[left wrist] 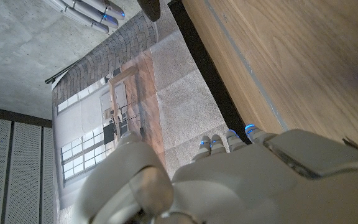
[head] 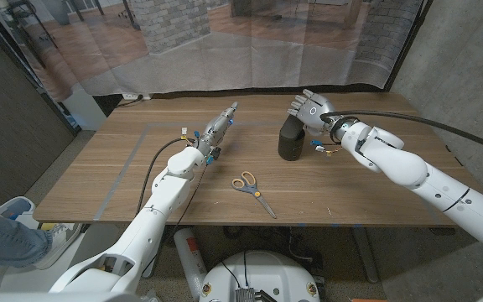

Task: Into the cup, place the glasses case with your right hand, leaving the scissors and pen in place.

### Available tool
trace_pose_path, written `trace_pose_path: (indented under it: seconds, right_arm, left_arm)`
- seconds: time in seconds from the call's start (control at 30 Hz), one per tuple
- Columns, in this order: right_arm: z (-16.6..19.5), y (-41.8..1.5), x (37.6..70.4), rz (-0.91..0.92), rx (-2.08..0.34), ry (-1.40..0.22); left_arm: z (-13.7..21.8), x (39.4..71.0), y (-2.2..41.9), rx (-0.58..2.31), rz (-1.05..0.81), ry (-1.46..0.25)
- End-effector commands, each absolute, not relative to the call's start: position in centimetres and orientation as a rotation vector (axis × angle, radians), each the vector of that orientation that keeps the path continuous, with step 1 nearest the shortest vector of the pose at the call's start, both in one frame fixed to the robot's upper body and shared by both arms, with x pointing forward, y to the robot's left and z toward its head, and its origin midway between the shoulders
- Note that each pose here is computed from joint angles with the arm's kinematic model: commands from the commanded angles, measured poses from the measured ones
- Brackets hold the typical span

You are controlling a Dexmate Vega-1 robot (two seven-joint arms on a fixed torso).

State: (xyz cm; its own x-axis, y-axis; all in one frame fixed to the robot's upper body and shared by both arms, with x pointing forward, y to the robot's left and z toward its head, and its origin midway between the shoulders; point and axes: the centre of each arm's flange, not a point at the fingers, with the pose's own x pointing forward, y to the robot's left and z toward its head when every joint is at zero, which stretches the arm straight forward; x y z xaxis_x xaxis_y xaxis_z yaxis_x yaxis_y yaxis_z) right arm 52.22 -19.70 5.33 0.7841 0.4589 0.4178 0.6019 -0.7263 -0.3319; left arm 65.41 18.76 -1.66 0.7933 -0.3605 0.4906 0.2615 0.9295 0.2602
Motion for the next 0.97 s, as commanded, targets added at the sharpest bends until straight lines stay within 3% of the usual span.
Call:
trace_pose_path:
  seconds: [0.03, 0.97]
  right_arm:
    - [5.52, -20.05, 51.74, -0.457, -2.490, -0.789]
    - [5.70, -20.00, 51.78, -0.442, -2.481, -0.758]
  left_arm:
    - [-1.57, 65.50, 18.55, 0.189, -0.343, -0.561]
    - [-1.90, 65.51, 18.59, 0.187, -0.350, -0.555]
